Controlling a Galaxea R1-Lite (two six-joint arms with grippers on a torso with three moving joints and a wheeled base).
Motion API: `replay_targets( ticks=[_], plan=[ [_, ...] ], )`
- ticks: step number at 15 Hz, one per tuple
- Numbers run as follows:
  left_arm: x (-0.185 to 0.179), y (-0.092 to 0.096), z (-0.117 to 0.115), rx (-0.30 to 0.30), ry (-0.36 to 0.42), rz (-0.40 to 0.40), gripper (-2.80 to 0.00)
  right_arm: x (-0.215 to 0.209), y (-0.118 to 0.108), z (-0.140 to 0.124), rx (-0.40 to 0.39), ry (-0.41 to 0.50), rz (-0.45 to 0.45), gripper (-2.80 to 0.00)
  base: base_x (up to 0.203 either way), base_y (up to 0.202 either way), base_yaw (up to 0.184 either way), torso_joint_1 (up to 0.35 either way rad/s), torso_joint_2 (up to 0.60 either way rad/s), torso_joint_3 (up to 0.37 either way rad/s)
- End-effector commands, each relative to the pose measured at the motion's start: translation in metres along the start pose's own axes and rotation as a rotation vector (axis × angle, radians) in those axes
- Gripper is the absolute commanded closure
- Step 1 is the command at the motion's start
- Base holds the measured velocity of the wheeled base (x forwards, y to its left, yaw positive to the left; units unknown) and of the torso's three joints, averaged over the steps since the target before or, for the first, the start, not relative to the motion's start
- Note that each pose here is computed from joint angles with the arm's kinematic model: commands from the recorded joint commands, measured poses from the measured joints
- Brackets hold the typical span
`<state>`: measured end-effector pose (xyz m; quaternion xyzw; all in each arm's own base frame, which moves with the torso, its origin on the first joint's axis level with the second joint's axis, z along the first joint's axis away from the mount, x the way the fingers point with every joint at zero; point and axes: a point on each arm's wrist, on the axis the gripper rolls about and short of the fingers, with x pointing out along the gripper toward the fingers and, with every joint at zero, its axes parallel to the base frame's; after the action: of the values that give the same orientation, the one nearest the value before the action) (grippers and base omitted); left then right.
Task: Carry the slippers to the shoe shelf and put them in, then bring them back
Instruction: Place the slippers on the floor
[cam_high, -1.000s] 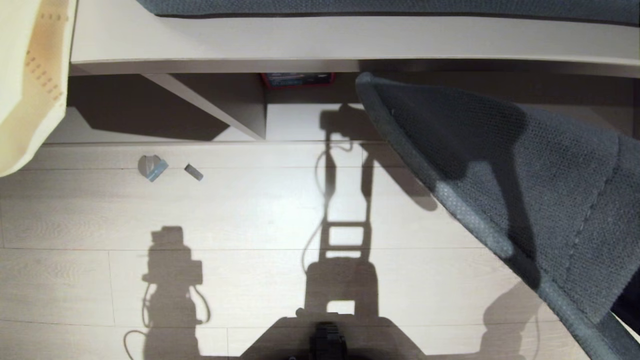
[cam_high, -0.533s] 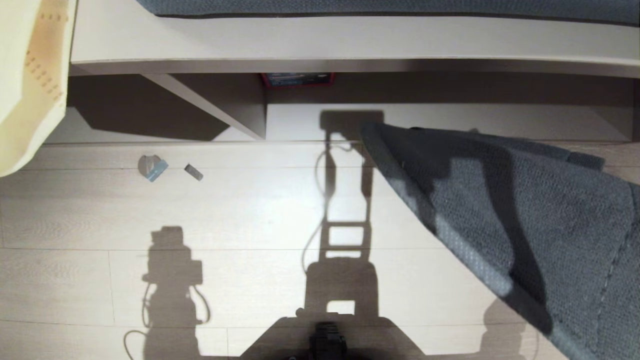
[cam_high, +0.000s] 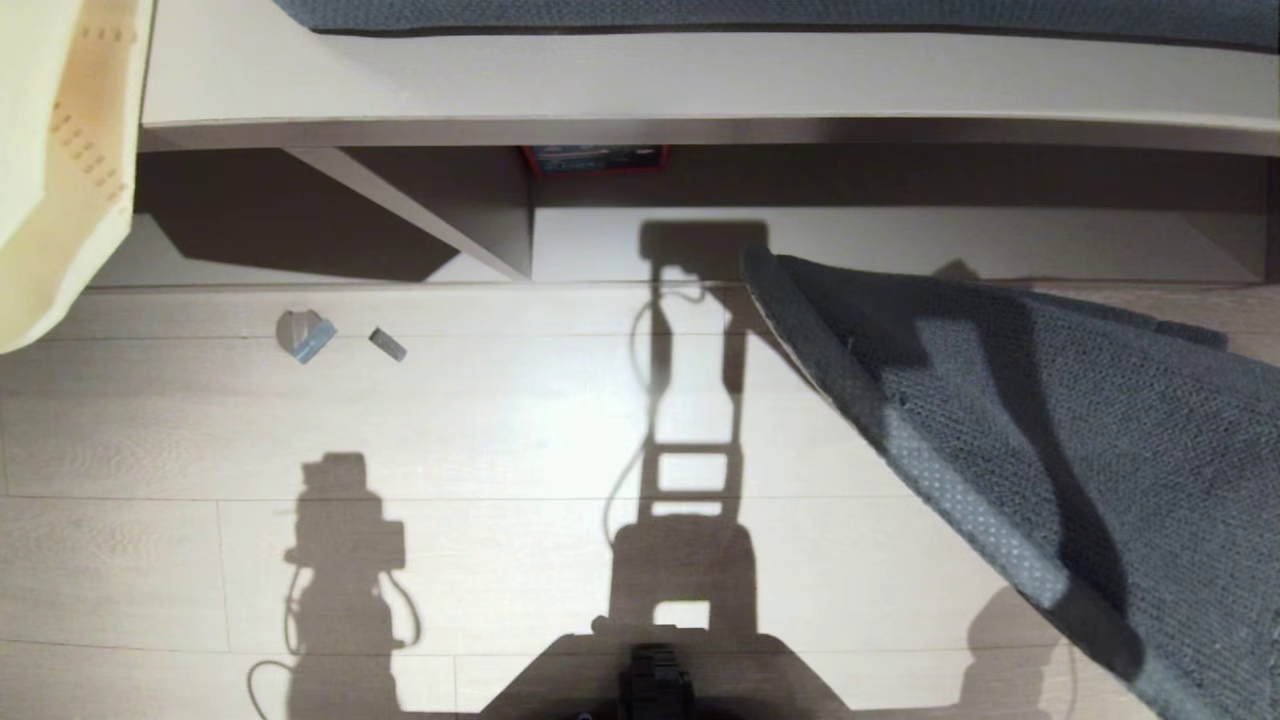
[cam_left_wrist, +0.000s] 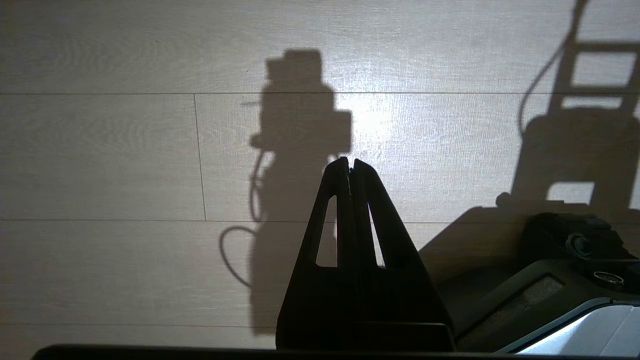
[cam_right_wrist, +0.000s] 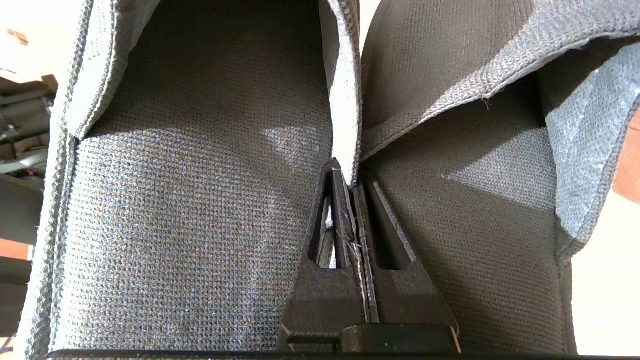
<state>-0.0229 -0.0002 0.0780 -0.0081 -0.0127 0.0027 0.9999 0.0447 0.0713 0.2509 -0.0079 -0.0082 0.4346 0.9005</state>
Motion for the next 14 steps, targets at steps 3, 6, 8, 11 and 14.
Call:
replay_targets(
  ticks=[3, 6, 8, 11, 14],
  plan=[
    [0.001, 0.0, -0.002, 0.0, 0.008, 0.001, 0.0, -0.008, 0.001, 0.004, 0.003, -0.01, 0.069, 0.0, 0.0, 0.0, 0.0, 0.001, 0.0, 0.105],
    [0.001, 0.0, -0.002, 0.0, 0.008, 0.001, 0.0, -0.013, 0.001, 0.006, 0.018, 0.01, 0.107, 0.0, 0.0, 0.0, 0.0, 0.003, 0.0, 0.199],
    [0.001, 0.0, -0.002, 0.0, 0.008, 0.001, 0.0, -0.013, 0.0, 0.008, 0.021, 0.004, 0.102, 0.0, 0.0, 0.0, 0.0, 0.006, 0.0, 0.201],
    [0.001, 0.0, -0.002, 0.0, 0.008, 0.001, 0.0, -0.016, -0.001, 0.012, 0.024, -0.017, 0.067, 0.0, 0.0, 0.0, 0.0, 0.001, 0.0, 0.208],
    [0.001, 0.0, -0.002, 0.0, 0.008, 0.001, 0.0, -0.02, -0.004, 0.016, 0.035, -0.04, 0.004, 0.0, 0.0, 0.0, 0.0, 0.004, 0.0, 0.204]
  ],
)
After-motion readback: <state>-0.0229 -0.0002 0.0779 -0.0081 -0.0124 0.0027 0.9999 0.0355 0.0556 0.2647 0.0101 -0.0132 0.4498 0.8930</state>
